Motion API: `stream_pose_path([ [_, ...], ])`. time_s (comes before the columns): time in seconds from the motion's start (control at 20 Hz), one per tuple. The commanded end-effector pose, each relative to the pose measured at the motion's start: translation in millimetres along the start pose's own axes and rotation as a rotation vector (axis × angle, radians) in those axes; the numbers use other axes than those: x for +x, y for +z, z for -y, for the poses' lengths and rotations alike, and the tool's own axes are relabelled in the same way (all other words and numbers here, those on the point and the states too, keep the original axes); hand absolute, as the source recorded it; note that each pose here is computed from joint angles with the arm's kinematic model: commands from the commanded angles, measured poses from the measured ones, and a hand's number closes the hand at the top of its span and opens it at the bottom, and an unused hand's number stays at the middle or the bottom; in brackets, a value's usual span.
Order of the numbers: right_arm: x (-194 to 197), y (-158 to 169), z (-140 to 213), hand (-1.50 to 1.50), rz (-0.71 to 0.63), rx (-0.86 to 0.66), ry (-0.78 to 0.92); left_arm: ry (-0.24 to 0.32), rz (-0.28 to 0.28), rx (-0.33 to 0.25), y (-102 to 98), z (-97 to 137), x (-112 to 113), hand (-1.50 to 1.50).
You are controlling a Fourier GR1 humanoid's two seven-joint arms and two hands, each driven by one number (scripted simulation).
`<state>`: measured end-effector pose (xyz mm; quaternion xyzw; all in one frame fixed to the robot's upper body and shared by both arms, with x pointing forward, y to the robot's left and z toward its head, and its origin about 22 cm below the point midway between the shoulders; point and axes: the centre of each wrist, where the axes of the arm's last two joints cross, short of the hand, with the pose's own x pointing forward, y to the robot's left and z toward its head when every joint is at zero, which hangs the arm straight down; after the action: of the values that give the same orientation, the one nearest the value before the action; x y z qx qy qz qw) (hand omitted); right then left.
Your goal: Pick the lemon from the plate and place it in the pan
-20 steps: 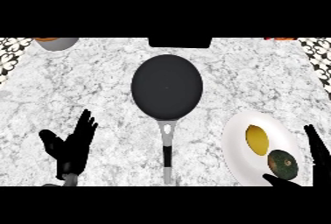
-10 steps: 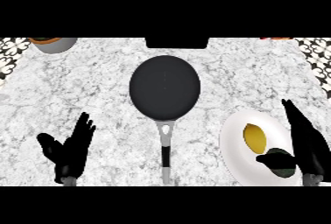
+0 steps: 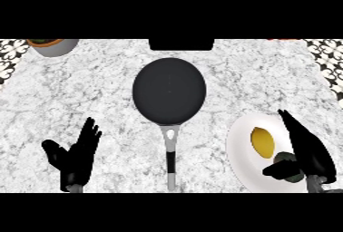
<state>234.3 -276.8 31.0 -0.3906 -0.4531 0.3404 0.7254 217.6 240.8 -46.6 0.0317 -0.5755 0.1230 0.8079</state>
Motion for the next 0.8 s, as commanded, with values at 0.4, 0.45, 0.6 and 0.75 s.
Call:
stream_pose_path([
  [0.4, -17.4, -12.1, -39.8, -1.5, 0.049, -0.092, -0.054, -0.001, -0.011, 0.011, -10.0, -7.3, 16.6, 0.0],
  [0.45, -17.8, -17.1, -35.1, -1.5, 0.053, -0.095, -0.051, -0.001, 0.006, 0.008, 14.7, -21.4, 12.3, 0.0],
  [0.6, -12.1, -27.0, -32.6, -1.5, 0.018, -0.087, -0.024, 0.006, 0.014, -0.001, -6.9, -8.4, -9.9, 0.0],
  [0.75, -8.9, -33.7, -45.7, -1.5, 0.019, -0.05, -0.04, -0.007, 0.005, 0.014, -0.7, -23.5, 5.3, 0.0],
])
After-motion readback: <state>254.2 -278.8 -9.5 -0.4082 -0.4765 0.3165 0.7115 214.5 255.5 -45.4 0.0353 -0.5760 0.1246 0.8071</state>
